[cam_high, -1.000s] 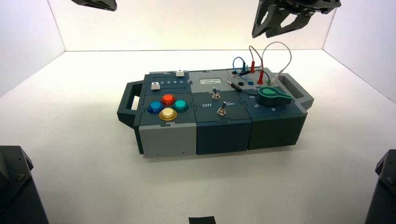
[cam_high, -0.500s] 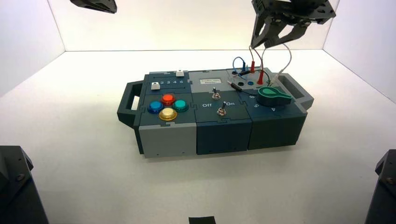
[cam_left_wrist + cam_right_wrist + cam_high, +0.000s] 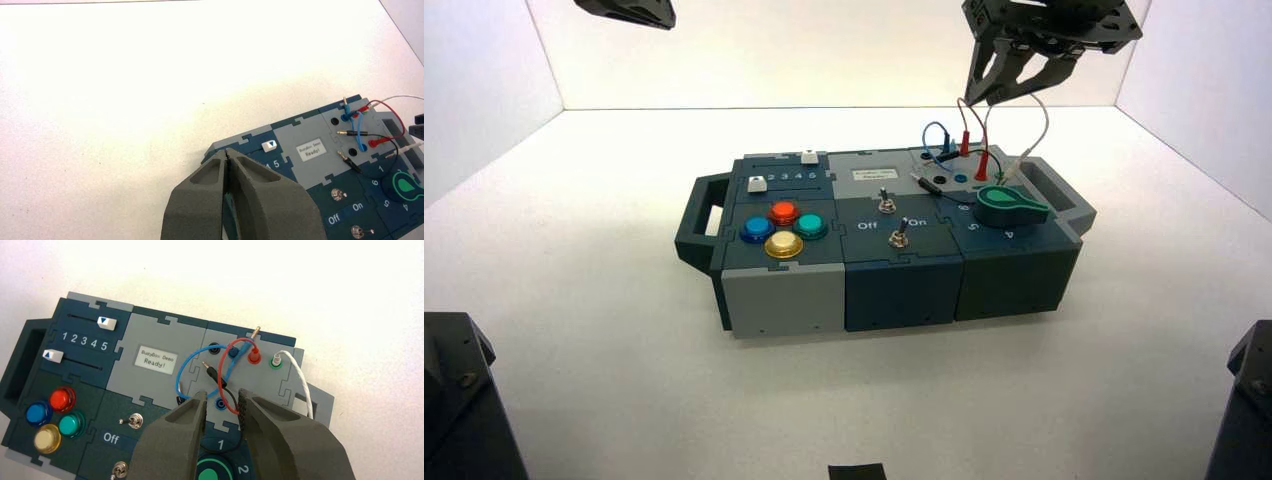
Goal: Pull the red wire.
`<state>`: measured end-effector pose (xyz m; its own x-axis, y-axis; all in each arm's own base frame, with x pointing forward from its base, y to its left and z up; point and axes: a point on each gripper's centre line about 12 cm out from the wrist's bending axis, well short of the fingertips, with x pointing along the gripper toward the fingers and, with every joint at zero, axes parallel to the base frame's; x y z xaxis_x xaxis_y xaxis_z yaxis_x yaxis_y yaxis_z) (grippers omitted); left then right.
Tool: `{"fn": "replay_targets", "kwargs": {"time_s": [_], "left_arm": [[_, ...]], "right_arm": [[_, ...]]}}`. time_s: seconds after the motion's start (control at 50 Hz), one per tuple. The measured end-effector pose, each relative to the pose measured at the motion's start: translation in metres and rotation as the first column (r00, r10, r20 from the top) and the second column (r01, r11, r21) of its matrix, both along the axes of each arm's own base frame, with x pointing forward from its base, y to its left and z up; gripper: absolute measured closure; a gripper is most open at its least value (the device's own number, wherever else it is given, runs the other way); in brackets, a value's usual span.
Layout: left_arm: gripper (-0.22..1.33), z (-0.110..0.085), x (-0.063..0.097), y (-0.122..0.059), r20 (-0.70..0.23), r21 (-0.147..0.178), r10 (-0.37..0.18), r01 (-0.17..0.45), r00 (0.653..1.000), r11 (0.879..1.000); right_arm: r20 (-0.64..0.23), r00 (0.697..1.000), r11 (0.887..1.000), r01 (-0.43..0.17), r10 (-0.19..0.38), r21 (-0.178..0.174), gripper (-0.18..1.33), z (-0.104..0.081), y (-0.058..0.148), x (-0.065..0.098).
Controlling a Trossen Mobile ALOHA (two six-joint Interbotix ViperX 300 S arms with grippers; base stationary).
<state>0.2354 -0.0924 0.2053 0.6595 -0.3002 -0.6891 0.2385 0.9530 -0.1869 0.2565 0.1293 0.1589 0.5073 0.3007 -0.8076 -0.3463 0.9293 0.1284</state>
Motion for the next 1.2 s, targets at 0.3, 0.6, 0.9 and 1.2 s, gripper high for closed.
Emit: {"fn": "replay_targets", "kwargs": {"time_s": [0.3,0.6,0.9,1.2], "left_arm": [[1.28,0.000,0.000,0.000,0.000,0.000,0.000,0.000,1.000,1.000],[1.28,0.000,0.000,0.000,0.000,0.000,0.000,0.000,1.000,1.000],[1.28,0.000,0.000,0.000,-0.001,0.000,0.000,0.000,1.000,1.000],[1.28,0.000,0.000,0.000,-0.002,-0.001,0.000,0.000,1.000,1.000]], "right_arm": [[-0.028,1.000,1.000,0.001,-0.002,-0.013,0.41,-0.009,0.000,0.001],[-0.036,0.999,1.000,0.000,-0.001,-0.017,0.95,-0.012,0.000,0.001],[-0.043,0.999,1.000,0.001,-0.001,-0.021,1.26,-0.015,0.001,0.002],[-0.051,0.999,1.000,-0.010,0.008,-0.027,1.26,-0.009,0.003,0.006]]}}
